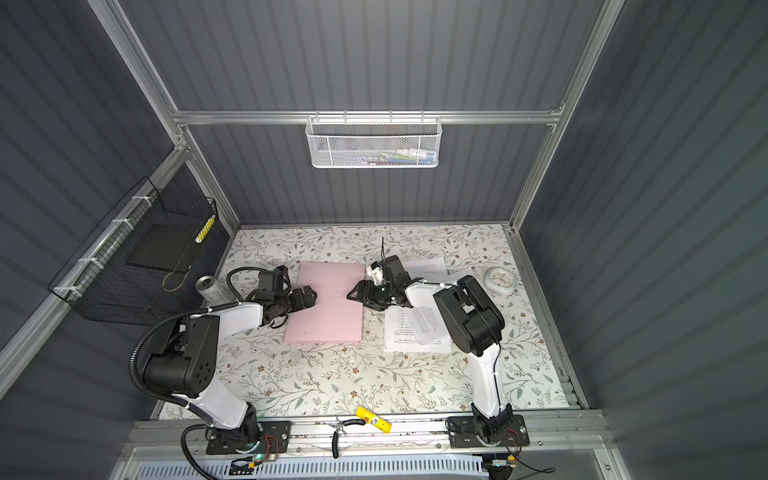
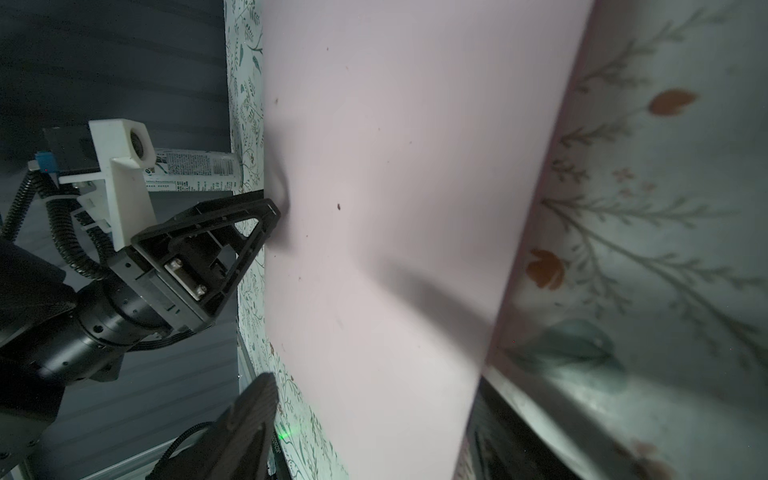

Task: Put the files into the folder

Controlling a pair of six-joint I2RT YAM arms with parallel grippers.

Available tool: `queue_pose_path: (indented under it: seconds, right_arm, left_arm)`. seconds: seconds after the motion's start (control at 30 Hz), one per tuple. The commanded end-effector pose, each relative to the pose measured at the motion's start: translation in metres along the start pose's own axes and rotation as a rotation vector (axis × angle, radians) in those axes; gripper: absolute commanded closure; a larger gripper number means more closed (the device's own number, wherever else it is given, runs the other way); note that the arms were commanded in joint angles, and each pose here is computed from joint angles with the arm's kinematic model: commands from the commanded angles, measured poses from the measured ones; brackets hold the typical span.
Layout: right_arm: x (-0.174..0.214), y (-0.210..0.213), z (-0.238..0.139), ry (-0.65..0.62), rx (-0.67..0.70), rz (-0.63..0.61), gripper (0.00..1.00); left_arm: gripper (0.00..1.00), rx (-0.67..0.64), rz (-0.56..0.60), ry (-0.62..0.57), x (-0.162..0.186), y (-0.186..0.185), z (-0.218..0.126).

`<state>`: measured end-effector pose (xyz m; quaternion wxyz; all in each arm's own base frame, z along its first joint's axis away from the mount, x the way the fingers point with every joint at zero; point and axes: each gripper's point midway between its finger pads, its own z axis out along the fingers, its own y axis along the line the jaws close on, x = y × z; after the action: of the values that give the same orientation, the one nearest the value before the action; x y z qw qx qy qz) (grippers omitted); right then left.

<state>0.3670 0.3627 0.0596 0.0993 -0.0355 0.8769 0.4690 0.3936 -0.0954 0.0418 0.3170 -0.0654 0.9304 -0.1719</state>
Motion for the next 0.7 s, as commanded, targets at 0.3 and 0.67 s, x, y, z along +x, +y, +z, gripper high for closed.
queue_pose_path:
  seconds: [0.3, 0.67]
  right_arm:
    - [-0.012, 0.045, -0.034, -0.052, -0.031, -0.099, 0.30]
    - [-0.019, 0.063, -0.060, -0.099, -0.004, -0.132, 0.29]
  left_arm:
    - [0.04, 0.131, 0.058, 0.045, 0.011, -0.047, 0.004]
    - [0.05, -0.036, 0.197, -0.059, 0.001, -0.058, -0.036]
